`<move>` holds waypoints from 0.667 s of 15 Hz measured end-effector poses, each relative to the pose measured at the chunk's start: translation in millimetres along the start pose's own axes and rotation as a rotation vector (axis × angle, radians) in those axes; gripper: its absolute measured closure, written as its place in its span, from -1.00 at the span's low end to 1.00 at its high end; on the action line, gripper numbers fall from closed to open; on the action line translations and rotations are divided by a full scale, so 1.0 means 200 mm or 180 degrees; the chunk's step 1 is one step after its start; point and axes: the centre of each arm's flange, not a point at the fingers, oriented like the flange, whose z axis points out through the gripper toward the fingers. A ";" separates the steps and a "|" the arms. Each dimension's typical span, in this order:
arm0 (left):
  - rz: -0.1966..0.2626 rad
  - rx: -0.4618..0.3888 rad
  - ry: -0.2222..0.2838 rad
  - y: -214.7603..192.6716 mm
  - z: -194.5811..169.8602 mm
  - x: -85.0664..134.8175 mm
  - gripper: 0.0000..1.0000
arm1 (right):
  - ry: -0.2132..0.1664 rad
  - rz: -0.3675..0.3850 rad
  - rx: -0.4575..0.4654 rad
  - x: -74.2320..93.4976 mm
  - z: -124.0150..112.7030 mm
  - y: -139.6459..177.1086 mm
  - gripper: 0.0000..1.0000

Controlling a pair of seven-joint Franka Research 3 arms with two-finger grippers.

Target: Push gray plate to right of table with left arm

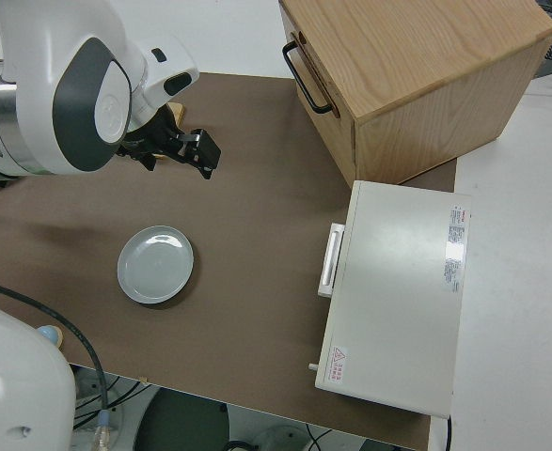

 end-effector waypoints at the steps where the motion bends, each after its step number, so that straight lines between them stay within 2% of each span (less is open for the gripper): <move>1: -0.0001 0.0000 0.0057 -0.04 -0.06 0.02 -0.98 | 0.0000 0.0000 0.0000 0.00 0.00 0.00 -0.99; 6: -0.0043 -0.0056 0.0389 -0.13 -0.35 0.03 -0.98 | 0.0000 0.0000 0.0000 0.00 0.00 0.00 -0.99; 10: 0.0142 0.0156 0.0467 -0.14 -0.54 -0.03 -0.98 | 0.0000 0.0000 0.0000 0.00 0.00 0.00 -0.99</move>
